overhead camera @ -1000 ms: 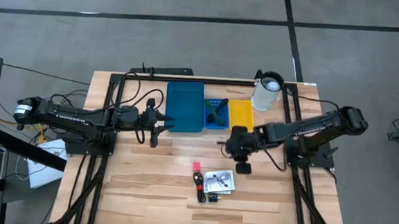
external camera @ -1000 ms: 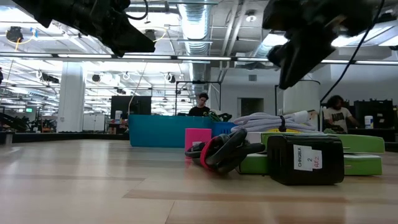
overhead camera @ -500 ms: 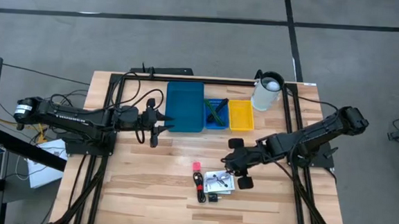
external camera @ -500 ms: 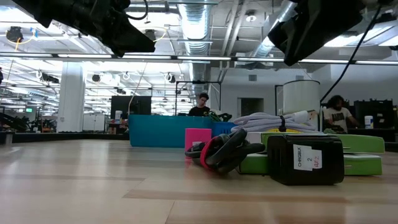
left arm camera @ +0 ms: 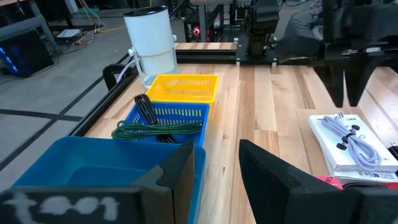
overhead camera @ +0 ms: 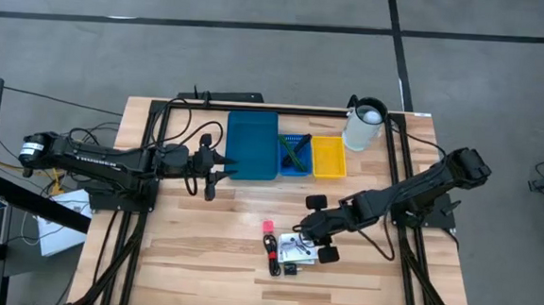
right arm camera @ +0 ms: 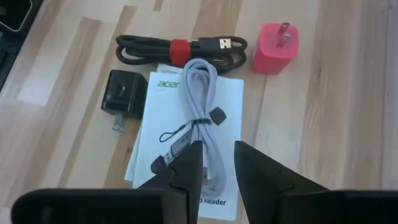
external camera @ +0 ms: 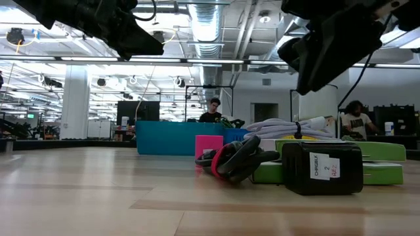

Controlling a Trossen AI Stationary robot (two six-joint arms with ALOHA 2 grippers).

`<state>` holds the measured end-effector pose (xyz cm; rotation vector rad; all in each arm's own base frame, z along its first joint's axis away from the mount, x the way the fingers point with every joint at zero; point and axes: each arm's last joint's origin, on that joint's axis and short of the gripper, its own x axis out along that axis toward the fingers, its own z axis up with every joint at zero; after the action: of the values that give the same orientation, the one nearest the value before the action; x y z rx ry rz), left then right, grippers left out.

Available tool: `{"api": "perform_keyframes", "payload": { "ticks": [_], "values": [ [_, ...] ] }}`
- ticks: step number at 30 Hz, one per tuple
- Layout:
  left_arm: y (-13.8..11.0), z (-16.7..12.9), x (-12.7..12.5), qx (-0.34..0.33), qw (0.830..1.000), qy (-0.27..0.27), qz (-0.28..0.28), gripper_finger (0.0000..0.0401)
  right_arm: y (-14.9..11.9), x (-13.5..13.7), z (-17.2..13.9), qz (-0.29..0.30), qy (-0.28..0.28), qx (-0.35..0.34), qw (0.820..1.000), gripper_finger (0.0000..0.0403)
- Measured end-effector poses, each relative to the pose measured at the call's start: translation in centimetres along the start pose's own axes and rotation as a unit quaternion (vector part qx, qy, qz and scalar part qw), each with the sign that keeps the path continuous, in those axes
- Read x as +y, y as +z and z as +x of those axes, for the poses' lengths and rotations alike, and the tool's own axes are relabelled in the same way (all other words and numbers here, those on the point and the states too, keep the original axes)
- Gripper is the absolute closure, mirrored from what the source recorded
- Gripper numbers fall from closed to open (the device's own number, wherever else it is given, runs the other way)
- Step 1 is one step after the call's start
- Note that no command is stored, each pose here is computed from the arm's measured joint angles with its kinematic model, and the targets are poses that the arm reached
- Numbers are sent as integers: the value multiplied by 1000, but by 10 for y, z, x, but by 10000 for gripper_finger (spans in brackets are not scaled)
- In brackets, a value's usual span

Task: Pick and place items into bin
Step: Put the white charger cable into the blue basket

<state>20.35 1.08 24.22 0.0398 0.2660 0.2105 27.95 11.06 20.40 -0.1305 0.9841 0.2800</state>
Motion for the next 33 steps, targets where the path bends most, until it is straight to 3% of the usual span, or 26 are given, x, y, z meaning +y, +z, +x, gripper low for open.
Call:
{"api": "perform_keyframes", "payload": {
  "ticks": [9, 22, 33],
  "values": [
    [0, 0, -1, -1, 1000, -22, -2, 284, 0, 0, 0, 1, 0, -2, 1000, 308],
    [0, 0, -1, -2, 1000, -23, -2, 284, 1, 0, 14, -3, 2, 1, 1000, 223],
    [0, 0, -1, -1, 1000, -23, -2, 284, 7, 1, 14, -30, 14, -29, 999, 228]
  ]
}}
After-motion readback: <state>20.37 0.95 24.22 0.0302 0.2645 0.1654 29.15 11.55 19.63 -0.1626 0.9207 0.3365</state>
